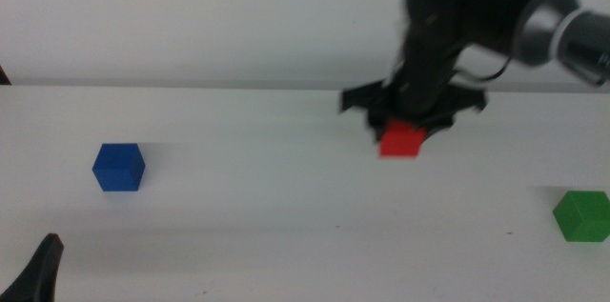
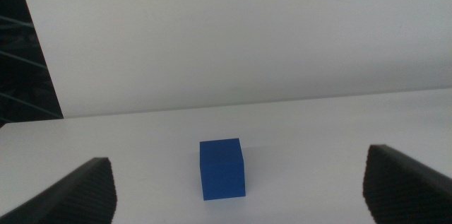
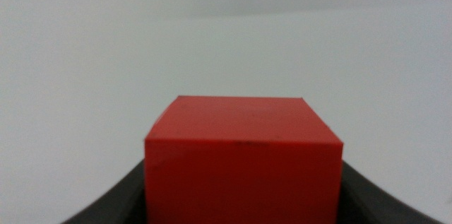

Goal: Stack red cubes first, then green, then blue cubes in a specific spot.

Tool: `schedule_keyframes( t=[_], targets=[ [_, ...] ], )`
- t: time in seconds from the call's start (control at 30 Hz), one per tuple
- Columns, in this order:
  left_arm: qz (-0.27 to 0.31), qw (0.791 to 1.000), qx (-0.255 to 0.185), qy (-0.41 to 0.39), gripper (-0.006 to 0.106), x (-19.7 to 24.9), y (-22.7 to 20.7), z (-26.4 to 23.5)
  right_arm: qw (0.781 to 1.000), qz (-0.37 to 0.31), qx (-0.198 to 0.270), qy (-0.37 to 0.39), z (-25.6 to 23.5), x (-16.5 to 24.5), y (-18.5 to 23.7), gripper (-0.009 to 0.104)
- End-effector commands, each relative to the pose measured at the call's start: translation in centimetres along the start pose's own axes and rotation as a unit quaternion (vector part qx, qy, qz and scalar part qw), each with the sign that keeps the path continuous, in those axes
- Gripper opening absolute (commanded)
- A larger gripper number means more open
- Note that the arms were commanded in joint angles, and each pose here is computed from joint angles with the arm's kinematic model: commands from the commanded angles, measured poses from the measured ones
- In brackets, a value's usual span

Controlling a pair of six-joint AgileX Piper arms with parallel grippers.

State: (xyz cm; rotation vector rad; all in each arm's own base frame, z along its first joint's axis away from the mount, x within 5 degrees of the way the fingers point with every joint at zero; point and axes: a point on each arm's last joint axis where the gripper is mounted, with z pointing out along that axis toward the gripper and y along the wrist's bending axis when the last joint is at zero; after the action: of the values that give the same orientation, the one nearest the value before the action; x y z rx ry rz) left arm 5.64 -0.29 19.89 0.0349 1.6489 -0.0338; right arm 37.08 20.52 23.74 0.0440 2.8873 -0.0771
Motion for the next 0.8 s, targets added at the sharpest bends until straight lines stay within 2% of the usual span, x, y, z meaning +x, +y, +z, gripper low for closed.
schedule_keyframes(
  t=[0.0,0.13,0.23,0.5,0.77],
  targets=[
    [-0.003,1.0,-0.001,-0.009,0.094,1.0,0.0,-0.1,1.0,0.006,0.019,0.003,-0.3,2.3,1.7,0.015],
    [-0.003,1.0,-0.001,-0.009,0.094,1.0,0.0,-0.1,1.0,0.003,-0.004,0.011,0.2,4.7,4.4,0.015],
    [-0.003,1.0,-0.001,-0.009,0.094,1.0,0.0,-0.1,1.0,0.013,0.0,0.021,0.9,5.6,5.1,0.015],
    [-0.003,1.0,-0.001,-0.009,0.094,1.0,0.0,-0.1,0.999,0.039,-0.012,0.011,2.7,5.5,6.1,0.015],
    [-0.003,1.0,-0.001,-0.009,0.094,1.0,0.0,-0.1,0.999,0.029,-0.022,0.012,5.0,5.5,6.9,0.015]
  ],
)
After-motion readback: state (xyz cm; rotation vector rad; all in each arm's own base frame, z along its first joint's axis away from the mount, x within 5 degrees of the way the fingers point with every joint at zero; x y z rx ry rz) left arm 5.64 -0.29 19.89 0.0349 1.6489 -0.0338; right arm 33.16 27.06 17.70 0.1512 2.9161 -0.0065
